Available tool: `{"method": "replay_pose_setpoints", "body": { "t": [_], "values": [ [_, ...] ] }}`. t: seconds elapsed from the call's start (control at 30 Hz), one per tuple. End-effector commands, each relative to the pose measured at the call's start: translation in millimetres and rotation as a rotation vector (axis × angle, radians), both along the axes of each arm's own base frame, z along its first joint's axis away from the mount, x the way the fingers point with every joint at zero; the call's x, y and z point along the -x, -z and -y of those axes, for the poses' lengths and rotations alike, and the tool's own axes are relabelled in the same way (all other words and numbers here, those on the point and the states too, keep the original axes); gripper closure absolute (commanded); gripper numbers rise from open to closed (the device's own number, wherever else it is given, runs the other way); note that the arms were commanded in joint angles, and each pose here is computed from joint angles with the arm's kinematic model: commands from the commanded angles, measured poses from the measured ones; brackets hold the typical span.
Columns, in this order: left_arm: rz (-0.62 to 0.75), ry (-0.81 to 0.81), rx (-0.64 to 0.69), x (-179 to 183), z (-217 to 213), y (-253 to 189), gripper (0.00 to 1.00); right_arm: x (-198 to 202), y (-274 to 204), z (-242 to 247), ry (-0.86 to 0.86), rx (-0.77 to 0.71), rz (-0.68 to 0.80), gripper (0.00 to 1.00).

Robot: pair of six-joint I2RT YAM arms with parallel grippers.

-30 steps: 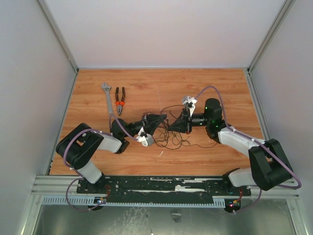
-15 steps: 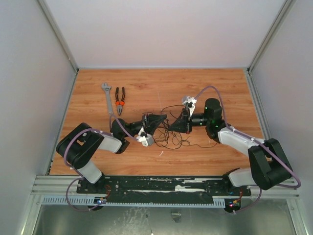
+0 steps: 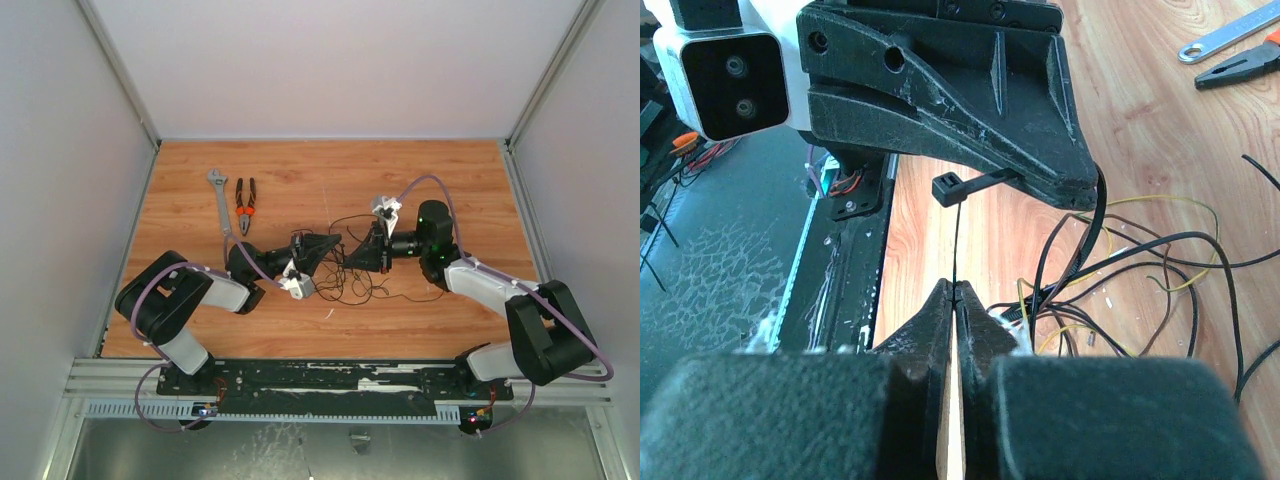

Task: Zip-tie the wires
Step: Tie the cable at the center of the board.

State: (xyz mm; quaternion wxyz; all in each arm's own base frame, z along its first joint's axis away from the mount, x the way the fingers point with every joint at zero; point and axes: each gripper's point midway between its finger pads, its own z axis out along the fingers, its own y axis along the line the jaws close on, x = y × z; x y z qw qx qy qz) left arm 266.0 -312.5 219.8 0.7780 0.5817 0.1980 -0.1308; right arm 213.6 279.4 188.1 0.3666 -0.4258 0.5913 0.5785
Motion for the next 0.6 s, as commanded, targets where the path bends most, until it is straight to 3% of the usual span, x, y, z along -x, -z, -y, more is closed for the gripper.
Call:
{"method": "replay_pose_setpoints", "body": {
  "t": [0.0,0.57],
  "values": [
    [0.203,0.002,0.141,15.0,-7.1,-51.3,1.0,-4.0,-14.9,1.2,-0.005,-0.026,0.057,1.0],
    [0.198,0.001,0.142,14.1,-6.8,-50.5,1.0,-1.3,-12.4,6.6,-0.004,-0.034,0.035,1.0]
  ]
}}
